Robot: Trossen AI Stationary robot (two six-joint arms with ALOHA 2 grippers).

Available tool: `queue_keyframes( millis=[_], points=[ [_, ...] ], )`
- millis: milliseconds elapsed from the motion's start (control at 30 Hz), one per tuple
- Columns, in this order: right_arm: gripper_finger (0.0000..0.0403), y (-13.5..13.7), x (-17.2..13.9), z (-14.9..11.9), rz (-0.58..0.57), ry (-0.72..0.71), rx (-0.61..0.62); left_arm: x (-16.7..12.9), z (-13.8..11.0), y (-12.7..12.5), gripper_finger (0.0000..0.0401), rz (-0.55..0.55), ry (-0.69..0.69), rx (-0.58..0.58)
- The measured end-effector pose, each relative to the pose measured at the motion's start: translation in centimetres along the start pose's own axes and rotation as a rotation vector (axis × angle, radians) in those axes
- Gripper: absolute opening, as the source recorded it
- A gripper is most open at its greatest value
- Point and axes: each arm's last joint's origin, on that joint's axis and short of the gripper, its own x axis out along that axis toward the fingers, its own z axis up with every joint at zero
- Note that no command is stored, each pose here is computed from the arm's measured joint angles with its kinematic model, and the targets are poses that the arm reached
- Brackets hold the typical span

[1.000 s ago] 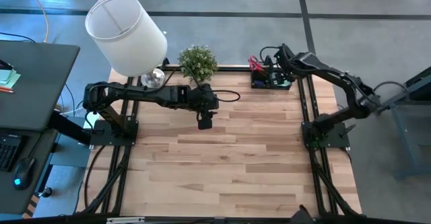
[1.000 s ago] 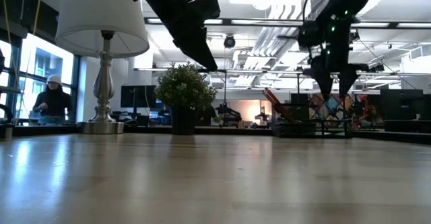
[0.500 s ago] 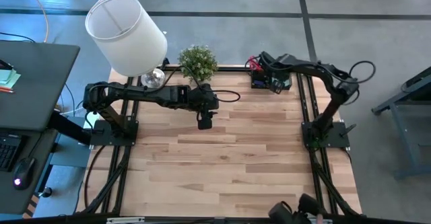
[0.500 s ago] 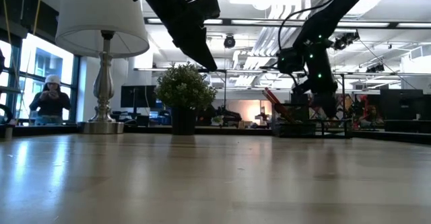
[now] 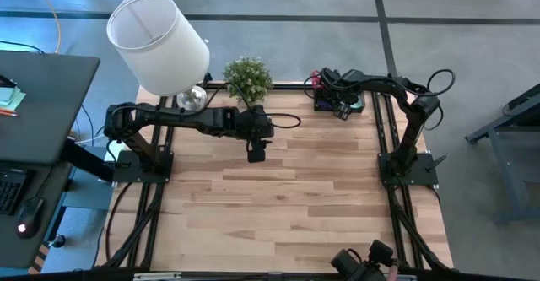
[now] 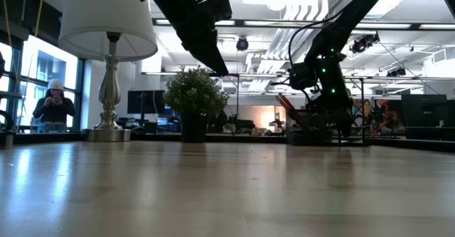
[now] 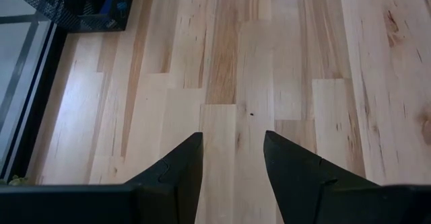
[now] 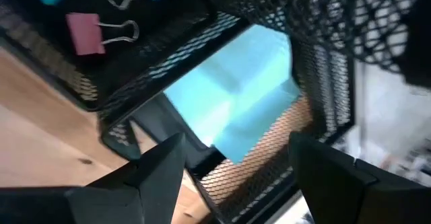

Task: Pick and place office supplies into organizer
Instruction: Put the blue sticky notes in the black desk organizer

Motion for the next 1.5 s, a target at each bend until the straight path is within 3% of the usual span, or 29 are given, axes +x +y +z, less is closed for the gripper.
queue_keyframes(
  millis=[100, 300, 400, 533, 833, 1033, 1100, 1167, 1267, 1500],
  points=[
    [0.0256, 0.0, 0.0, 0.0, -0.026, 0.005, 0.004, 0.0, 0.0, 0.0, 0.0145, 0.000, 0.000, -0.002],
    [0.0256, 0.5, -0.2, 0.6, 0.104, -0.086, 0.046, 0.0, 0.0, 0.0, 0.0145, 0.000, 0.000, -0.002],
    [0.0256, 1.5, -0.7, 2.1, 0.191, -0.228, 0.069, 0.0, 0.0, 0.0, 0.0145, 0.000, 0.001, -0.002],
    [0.0256, 3.1, -1.9, 3.6, 0.221, -0.361, 0.056, 0.0, 0.0, 0.0, 0.0145, 0.000, 0.001, -0.002],
    [0.0256, 6.9, -4.1, 3.9, 0.276, -0.404, 0.062, 0.0, -0.1, 0.0, 0.0145, -0.001, 0.006, -0.002],
    [0.0256, 10.1, -6.0, 3.9, 0.619, -0.416, 0.120, 0.0, -0.1, 0.0, 0.0145, -0.002, 0.013, -0.001],
    [0.0256, 11.4, -6.8, 3.8, 0.684, -0.418, 0.094, 0.0, -0.2, 0.0, 0.0145, -0.002, 0.016, -0.001],
    [0.0256, 12.3, -7.5, 3.6, 0.667, -0.405, 0.044, 0.0, -0.2, 0.0, 0.0145, -0.003, 0.016, -0.001],
    [0.0256, 13.2, -8.3, 3.2, 0.551, -0.391, -0.015, 0.0, -0.2, 0.0, 0.0145, -0.003, 0.016, -0.001],
    [0.0256, 13.1, -11.0, 3.3, 0.333, -0.398, -0.066, 0.0, -0.1, 0.0, 0.0145, -0.002, 0.014, -0.001]
  ],
)
